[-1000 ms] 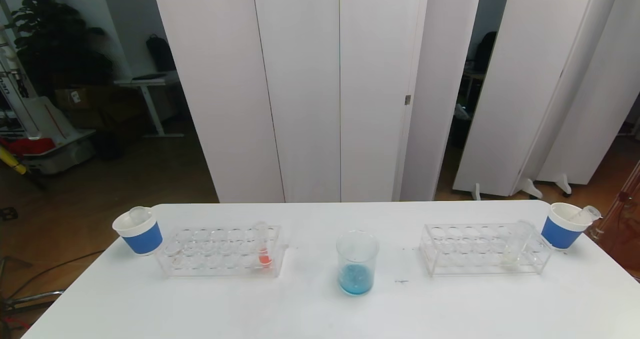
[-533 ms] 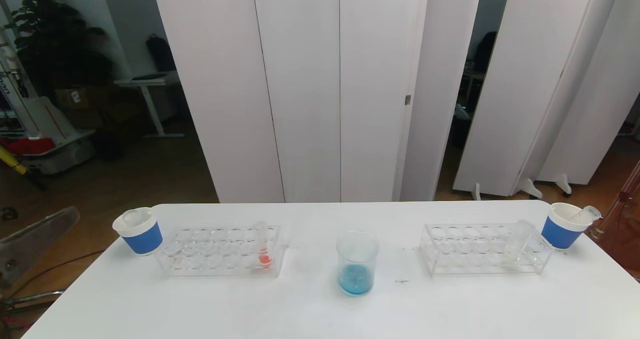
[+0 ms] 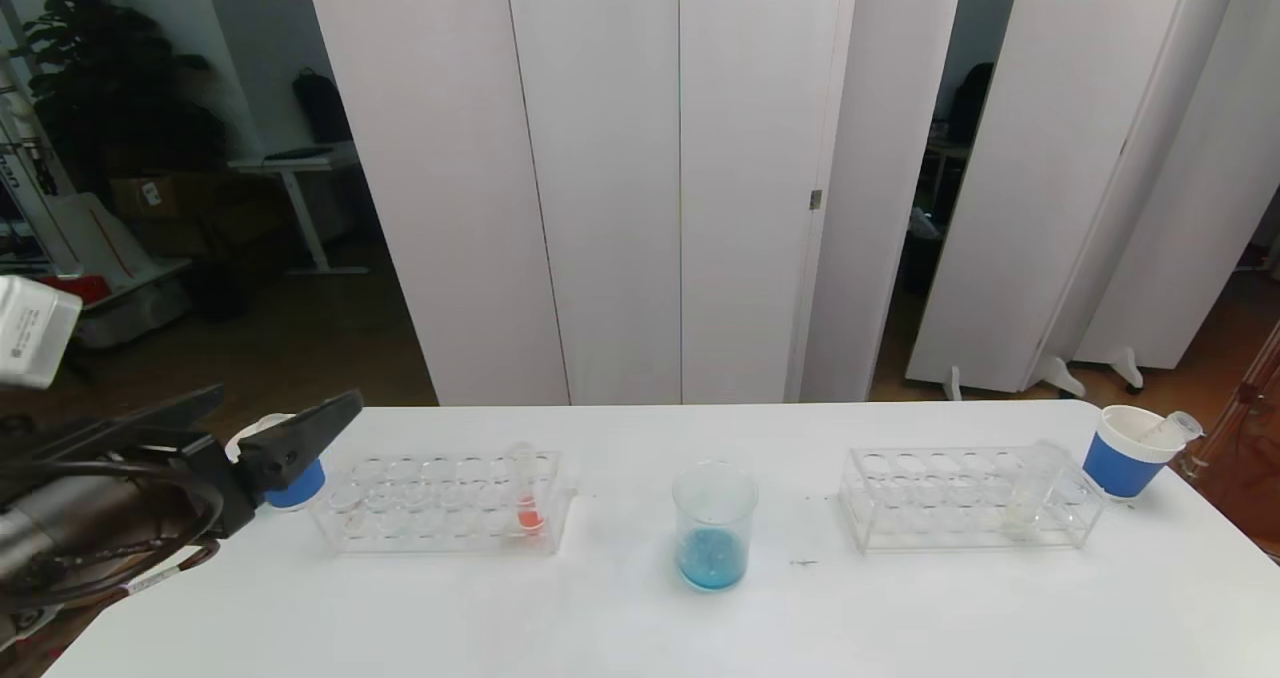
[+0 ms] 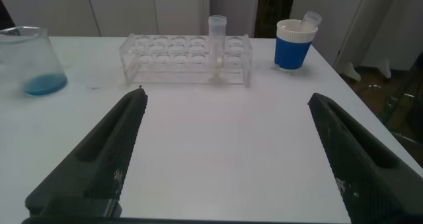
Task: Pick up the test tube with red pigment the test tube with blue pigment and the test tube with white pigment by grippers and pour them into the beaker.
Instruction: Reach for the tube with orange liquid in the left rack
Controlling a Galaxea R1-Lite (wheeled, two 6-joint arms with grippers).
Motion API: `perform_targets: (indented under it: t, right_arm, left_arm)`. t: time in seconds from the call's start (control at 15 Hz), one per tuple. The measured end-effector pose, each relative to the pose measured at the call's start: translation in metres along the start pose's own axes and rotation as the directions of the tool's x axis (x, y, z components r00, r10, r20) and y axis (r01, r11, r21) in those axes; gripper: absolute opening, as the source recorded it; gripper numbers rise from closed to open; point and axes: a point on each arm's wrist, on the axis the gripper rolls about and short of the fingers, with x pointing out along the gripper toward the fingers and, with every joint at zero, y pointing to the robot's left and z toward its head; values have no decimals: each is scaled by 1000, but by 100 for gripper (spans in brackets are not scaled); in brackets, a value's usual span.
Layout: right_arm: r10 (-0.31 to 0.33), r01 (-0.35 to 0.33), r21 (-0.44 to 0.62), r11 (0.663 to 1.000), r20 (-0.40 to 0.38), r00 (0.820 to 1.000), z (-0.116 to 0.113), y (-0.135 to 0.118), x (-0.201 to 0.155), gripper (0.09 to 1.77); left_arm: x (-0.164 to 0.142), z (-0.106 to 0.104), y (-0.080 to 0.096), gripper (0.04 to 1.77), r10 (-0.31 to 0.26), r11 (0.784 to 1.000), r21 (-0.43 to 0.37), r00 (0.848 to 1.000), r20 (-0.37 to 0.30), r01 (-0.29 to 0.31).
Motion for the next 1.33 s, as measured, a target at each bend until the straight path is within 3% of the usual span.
perform_targets:
  t: [0.4, 0.93, 1.33]
  right_arm:
    - [0, 0, 0, 1000, 0, 1000, 0, 0, 0, 175]
    - [1, -1, 0, 1000, 0, 1000, 0, 0, 0, 175]
    - [0, 0, 0, 1000, 0, 1000, 0, 0, 0, 175]
  left_arm:
    - [25, -42, -12, 175, -32, 999, 3, 996, -78, 33]
    - [37, -75, -31, 175, -119, 993, -19, 988, -103, 117]
    - [59, -89, -40, 175, -64, 998, -12, 995, -82, 63]
